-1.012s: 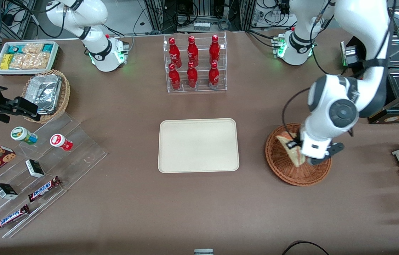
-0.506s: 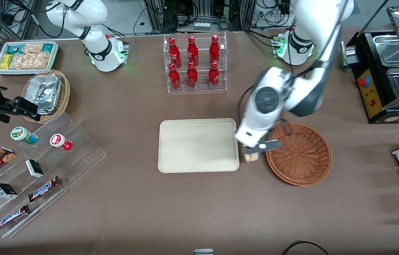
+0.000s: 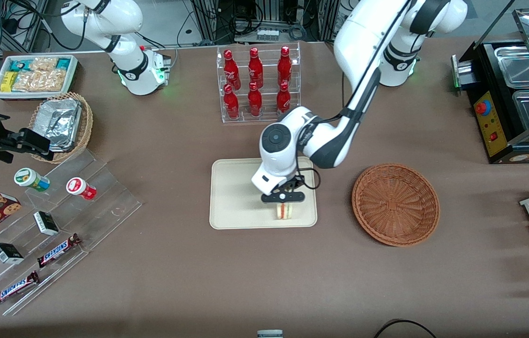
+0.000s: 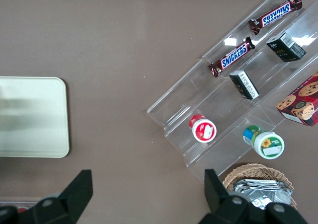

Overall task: Place sandwich from basket to tray
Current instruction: 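Lift the sandwich and carry it over the cream tray, then lower the sandwich onto the tray and open the left gripper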

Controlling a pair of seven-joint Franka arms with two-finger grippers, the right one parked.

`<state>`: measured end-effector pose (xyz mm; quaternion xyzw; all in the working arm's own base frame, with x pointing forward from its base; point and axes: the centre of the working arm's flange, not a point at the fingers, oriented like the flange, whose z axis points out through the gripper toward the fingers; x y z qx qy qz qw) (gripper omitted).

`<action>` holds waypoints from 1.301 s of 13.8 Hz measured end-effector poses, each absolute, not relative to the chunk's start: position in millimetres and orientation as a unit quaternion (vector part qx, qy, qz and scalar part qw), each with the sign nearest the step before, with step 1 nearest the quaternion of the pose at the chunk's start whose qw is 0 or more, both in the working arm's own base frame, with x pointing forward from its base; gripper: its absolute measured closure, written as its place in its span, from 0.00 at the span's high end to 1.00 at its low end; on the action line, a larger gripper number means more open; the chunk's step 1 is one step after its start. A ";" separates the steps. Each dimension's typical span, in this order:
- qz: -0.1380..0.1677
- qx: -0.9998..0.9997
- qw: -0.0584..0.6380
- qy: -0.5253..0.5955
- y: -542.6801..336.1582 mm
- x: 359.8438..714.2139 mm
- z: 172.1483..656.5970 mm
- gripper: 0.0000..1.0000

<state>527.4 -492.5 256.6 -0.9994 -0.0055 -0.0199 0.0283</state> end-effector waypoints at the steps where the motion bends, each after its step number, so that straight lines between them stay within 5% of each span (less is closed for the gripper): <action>1: -0.022 -0.999 0.027 -0.007 -500.5 523.6 252.5 0.15; 10: -0.027 -0.999 0.021 -0.020 -525.0 510.7 237.3 0.18; 14: -0.037 -0.999 0.014 -0.032 -527.6 517.1 254.5 0.55; 18: -0.021 -0.996 0.047 -0.073 -498.1 523.6 365.1 0.96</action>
